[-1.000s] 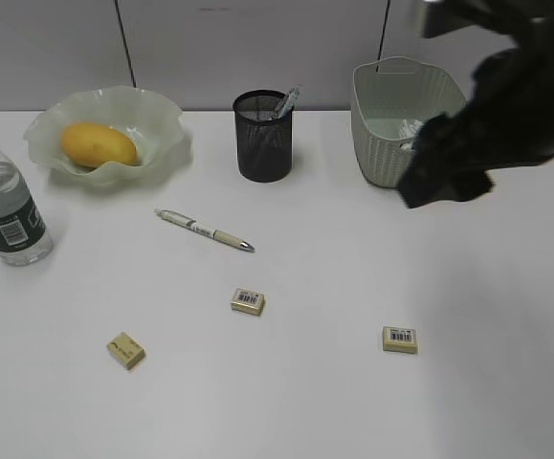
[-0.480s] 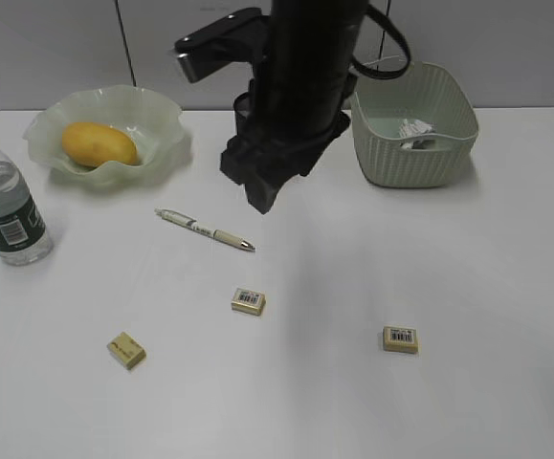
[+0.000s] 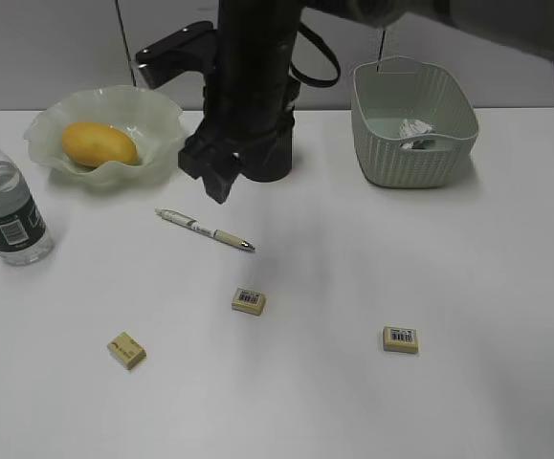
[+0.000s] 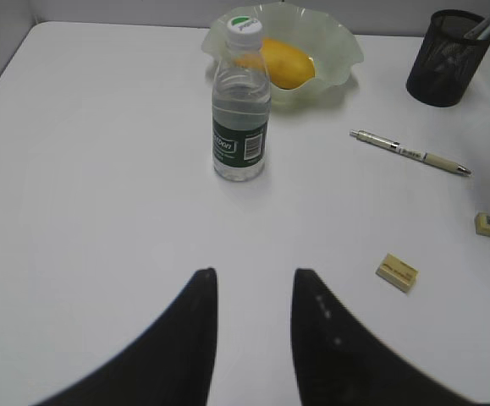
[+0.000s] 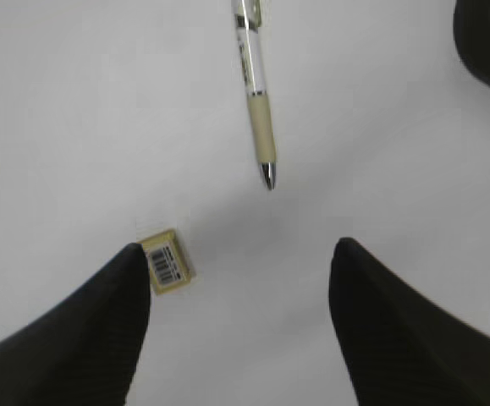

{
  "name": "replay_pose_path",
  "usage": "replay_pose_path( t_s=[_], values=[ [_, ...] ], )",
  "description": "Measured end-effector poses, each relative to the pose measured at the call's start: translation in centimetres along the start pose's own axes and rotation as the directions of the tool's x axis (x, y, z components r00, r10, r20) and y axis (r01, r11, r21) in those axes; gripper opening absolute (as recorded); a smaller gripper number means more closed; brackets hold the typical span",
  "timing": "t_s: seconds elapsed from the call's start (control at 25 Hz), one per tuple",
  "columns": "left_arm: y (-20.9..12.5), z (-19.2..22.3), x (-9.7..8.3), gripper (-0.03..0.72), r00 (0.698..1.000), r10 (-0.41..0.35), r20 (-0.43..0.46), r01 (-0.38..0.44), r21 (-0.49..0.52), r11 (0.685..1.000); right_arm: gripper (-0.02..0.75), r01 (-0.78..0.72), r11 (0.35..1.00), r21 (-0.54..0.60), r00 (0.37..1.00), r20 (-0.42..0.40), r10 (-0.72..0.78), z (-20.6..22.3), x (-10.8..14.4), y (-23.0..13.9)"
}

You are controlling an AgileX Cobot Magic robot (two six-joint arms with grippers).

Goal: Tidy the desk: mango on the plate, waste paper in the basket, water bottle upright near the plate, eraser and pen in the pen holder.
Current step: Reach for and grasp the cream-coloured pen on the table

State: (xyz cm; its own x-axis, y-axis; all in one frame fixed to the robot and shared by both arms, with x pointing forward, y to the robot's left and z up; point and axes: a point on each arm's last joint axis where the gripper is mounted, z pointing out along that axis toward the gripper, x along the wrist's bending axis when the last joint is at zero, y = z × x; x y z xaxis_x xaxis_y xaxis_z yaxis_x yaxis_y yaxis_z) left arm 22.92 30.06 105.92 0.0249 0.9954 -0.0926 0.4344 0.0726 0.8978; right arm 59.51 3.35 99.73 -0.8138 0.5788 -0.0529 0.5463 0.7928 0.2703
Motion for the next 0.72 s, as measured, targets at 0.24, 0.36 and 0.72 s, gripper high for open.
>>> replay_pose_path(
  t_s=[0.24, 0.36, 0.72],
  values=[
    [0.0, 0.0, 0.0, 0.233, 1.000, 0.000, 0.000, 0.000, 0.000, 1.000, 0.497, 0.007, 0.997, -0.076, 1.000, 0.009, -0.006, 2.9, -0.4, 2.0],
    [0.0, 0.0, 0.0, 0.233, 1.000, 0.000, 0.001, 0.000, 0.000, 1.000, 0.458, 0.011, 0.996, -0.090, 1.000, 0.010, -0.010, 4.8, -0.4, 2.3],
    [0.0, 0.0, 0.0, 0.233, 1.000, -0.001, 0.002, 0.001, 0.000, 1.000, 0.344, 0.023, 0.992, -0.120, 1.000, -0.016, -0.026, 9.1, -0.2, 2.4]
  ],
)
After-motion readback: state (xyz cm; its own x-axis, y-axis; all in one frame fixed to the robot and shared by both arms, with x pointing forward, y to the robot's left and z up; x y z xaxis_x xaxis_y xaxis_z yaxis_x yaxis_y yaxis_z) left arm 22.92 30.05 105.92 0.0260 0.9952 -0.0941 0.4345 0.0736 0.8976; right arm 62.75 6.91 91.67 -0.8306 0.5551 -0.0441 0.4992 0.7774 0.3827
